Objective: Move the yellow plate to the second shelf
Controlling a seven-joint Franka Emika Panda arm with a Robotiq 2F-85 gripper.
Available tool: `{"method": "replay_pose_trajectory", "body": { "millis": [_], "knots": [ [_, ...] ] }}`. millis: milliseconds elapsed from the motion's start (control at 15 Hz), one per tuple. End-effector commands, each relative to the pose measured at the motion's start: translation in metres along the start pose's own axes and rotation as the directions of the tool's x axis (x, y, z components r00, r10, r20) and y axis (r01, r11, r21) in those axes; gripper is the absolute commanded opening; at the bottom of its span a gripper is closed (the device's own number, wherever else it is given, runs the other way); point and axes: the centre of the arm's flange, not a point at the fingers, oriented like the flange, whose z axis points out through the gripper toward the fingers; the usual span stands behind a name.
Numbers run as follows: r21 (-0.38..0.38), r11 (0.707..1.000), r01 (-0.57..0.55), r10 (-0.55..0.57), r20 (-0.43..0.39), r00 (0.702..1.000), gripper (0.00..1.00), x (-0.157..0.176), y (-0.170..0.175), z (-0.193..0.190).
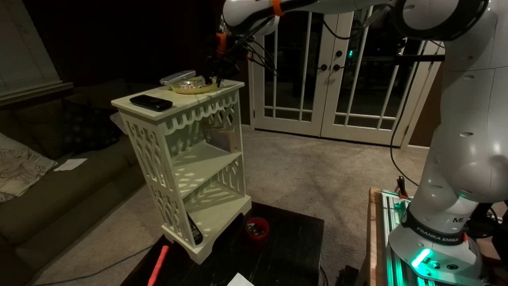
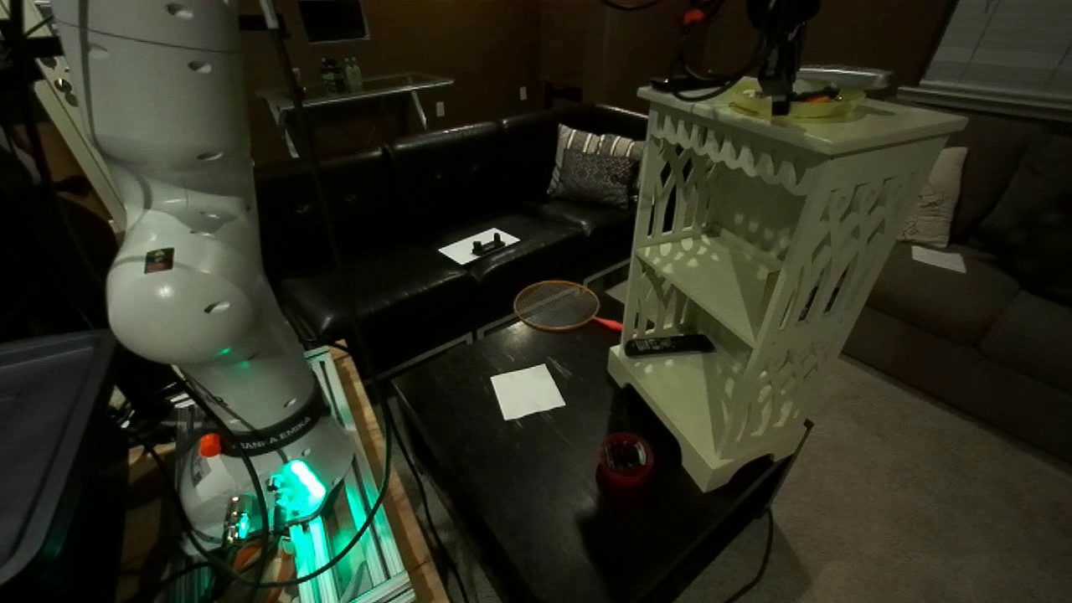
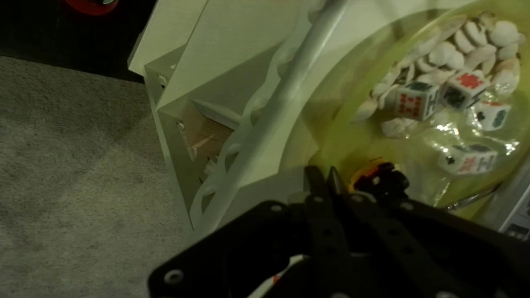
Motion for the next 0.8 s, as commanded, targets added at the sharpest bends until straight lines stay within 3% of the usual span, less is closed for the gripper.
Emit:
{"method": "replay_pose_trajectory", "body": {
  "millis": [0, 733],
  "knots": [
    [0.031, 0.999, 0.008, -0.009, 0.022, 1.0, 0.01, 0.005, -0.001, 0.002],
    [0.151, 0.984, 0.09, -0.096, 0.027, 0.995, 0.01, 0.017, 0.005, 0.018]
  ]
}}
